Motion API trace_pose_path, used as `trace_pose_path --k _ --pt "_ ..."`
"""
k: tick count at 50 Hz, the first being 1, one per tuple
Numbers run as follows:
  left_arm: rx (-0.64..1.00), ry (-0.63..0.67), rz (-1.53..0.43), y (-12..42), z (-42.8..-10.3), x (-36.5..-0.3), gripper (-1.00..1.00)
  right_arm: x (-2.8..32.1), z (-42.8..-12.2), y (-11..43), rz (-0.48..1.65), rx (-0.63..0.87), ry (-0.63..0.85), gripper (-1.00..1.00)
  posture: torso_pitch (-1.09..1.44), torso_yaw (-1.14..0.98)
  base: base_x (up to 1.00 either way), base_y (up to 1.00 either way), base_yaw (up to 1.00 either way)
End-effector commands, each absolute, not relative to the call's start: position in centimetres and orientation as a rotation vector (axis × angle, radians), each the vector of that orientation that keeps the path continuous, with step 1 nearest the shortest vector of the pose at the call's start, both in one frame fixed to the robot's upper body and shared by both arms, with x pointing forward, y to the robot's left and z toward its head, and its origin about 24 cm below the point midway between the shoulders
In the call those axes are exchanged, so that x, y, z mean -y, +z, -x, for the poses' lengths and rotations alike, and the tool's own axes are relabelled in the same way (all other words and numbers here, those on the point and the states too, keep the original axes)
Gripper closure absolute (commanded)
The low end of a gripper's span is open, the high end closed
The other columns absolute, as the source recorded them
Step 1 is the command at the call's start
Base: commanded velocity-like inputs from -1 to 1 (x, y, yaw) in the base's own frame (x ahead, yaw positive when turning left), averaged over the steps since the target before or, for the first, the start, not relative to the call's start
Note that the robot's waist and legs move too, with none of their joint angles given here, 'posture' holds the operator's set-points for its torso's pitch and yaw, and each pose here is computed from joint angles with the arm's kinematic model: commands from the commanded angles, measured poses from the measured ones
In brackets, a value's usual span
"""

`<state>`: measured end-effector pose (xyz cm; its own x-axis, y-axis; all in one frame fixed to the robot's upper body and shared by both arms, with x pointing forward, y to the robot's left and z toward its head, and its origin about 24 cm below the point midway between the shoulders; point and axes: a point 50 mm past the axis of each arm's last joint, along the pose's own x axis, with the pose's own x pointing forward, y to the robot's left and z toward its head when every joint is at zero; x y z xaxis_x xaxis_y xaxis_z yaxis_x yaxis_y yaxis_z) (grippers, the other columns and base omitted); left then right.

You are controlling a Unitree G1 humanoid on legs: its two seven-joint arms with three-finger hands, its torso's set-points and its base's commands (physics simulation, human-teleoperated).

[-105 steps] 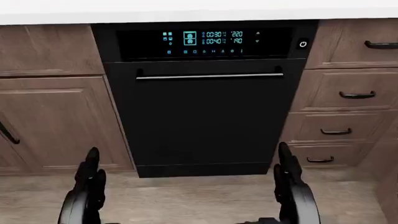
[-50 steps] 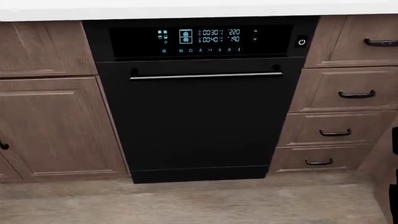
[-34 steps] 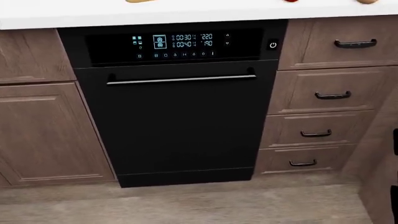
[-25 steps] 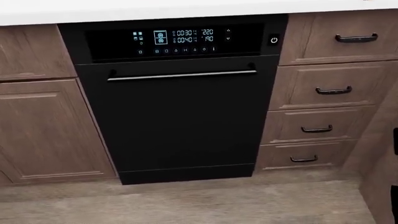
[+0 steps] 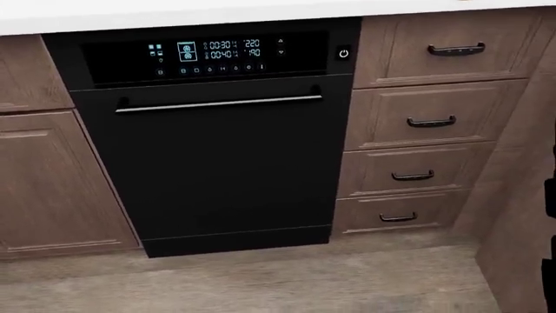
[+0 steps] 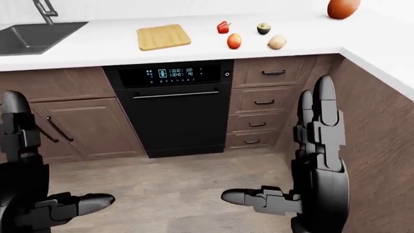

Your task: Place the avocado, onion, tomato and bell pepper on the cutting board.

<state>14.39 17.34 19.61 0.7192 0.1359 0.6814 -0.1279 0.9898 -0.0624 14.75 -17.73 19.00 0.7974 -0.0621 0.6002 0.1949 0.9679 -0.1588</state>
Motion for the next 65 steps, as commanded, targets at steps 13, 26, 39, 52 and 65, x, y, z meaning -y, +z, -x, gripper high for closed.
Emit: trace_pose_path --k 13,26,39,52,65 --pt "0.801 0.141 -0.001 20.22 -13.91 -17.24 -1.0 17.49 -14.24 19.86 0.222 0.693 -0.136 -1.0 0.0 0.0 0.0 -0.18 0.0" --pt "0.8 0.139 -0.003 20.17 -13.87 -17.2 -1.0 17.51 -14.22 19.84 0.232 0.693 -0.135 -1.0 0.0 0.0 0.3 -0.11 0.0" --pt "0.797 0.132 0.001 20.03 -13.89 -17.03 -1.0 17.79 -14.12 19.92 0.237 0.699 -0.153 -1.0 0.0 0.0 0.37 -0.1 0.0" --pt "0.788 0.129 0.021 20.41 -13.95 -17.33 -1.0 17.92 -13.85 20.15 0.244 0.702 -0.157 -1.0 0.0 0.0 0.37 -0.08 0.0" --pt "0.785 0.118 0.004 19.9 -13.97 -16.93 -1.0 17.64 -14.35 19.67 0.232 0.686 -0.137 -1.0 0.0 0.0 0.33 -0.09 0.0"
